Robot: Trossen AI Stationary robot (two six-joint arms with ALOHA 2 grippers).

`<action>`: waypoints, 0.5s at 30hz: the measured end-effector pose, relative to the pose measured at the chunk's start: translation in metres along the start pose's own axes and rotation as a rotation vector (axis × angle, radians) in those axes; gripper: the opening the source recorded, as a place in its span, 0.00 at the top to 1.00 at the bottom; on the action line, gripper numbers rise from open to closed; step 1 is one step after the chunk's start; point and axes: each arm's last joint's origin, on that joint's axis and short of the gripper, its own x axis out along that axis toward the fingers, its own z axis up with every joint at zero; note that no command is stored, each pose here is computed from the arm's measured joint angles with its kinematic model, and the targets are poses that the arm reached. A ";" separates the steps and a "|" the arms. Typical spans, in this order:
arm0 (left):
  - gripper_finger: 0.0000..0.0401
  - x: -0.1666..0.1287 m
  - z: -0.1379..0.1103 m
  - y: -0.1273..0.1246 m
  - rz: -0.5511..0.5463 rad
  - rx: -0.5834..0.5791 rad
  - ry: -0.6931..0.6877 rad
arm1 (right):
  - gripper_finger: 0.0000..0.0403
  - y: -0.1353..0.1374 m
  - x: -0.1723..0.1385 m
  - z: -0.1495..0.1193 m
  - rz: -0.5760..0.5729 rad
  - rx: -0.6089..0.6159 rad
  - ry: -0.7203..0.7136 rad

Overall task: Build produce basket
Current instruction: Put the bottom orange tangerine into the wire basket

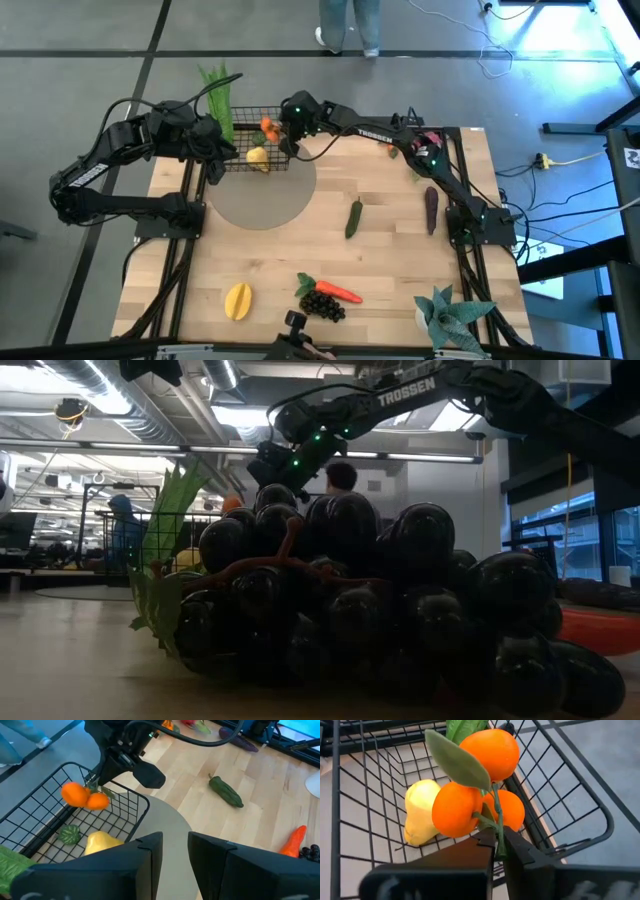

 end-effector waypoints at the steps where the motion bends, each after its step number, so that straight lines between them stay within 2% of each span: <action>1: 0.80 0.000 0.000 0.000 0.000 0.000 0.000 | 0.96 0.000 0.000 -0.001 0.001 0.000 0.009; 8: 0.80 0.000 0.000 0.000 0.000 0.000 0.000 | 0.97 0.000 0.000 -0.001 0.000 -0.003 0.011; 15: 0.80 0.000 0.000 0.000 0.000 0.000 0.003 | 0.88 0.000 0.000 -0.001 0.000 -0.001 0.012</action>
